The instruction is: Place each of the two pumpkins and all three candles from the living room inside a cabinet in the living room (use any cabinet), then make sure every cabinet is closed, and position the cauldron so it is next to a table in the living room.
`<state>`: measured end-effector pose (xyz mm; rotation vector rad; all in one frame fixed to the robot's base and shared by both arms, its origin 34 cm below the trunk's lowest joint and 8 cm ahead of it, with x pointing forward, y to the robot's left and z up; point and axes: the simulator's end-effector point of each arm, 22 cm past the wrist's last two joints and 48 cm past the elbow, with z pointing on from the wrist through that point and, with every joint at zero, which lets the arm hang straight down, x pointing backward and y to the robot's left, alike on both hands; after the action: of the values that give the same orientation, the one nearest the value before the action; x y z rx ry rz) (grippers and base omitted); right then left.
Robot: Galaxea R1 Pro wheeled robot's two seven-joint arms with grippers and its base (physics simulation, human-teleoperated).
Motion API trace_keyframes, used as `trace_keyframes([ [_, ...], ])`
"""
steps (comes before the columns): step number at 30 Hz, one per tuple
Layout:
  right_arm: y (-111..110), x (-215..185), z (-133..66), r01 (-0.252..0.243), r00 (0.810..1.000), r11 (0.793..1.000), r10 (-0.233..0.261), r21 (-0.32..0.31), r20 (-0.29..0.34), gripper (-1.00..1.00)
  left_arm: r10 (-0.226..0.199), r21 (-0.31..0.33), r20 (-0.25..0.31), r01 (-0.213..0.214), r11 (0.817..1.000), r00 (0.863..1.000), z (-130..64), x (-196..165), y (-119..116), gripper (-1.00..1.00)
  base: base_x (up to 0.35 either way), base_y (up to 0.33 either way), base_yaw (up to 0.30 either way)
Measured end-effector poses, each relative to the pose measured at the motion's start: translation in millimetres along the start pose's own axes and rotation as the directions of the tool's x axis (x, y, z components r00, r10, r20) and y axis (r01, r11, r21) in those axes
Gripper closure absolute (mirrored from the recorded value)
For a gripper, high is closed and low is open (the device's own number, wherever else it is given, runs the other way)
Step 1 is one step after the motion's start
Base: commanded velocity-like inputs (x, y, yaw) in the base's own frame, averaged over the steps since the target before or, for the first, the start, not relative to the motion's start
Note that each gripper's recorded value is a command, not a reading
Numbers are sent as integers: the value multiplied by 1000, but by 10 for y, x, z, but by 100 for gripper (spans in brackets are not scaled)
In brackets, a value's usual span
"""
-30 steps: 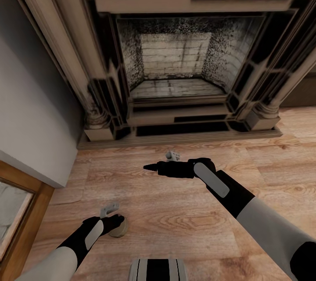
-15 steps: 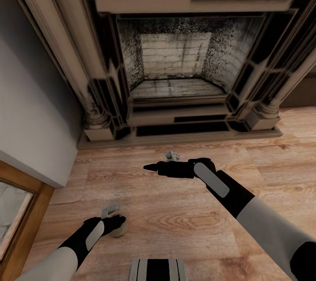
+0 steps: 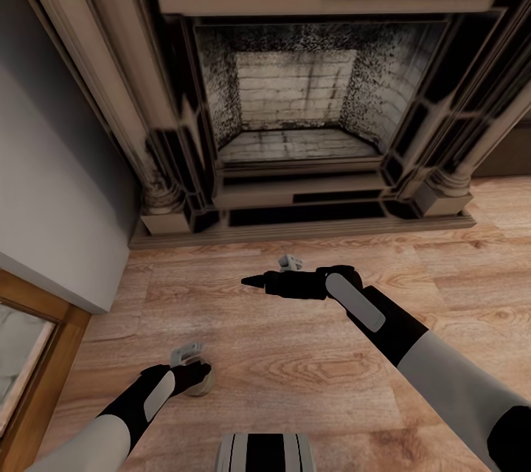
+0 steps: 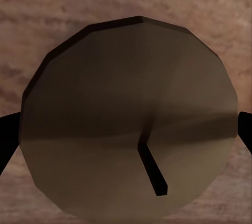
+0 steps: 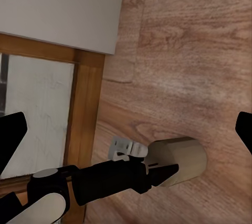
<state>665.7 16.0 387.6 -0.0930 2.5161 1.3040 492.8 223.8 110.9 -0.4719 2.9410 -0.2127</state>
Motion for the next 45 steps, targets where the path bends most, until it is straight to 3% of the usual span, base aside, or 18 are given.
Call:
trace_keyframes([
  [1,0,0,1,0,1000,1000,0,0,0,-100,0,0,0,0,1000,1000,0,0,1,100,0,0,0],
  [34,-44,10,3,-3,1000,1000,3,13,-2,-100,-17,-3,3,17,1000,1000,-5,-20,53,100,0,0,0],
  [45,147,-134,-138,28,999,1000,-29,12,33,-100,-11,5,47,10,1000,999,-175,-221,15,100,0,0,0],
])
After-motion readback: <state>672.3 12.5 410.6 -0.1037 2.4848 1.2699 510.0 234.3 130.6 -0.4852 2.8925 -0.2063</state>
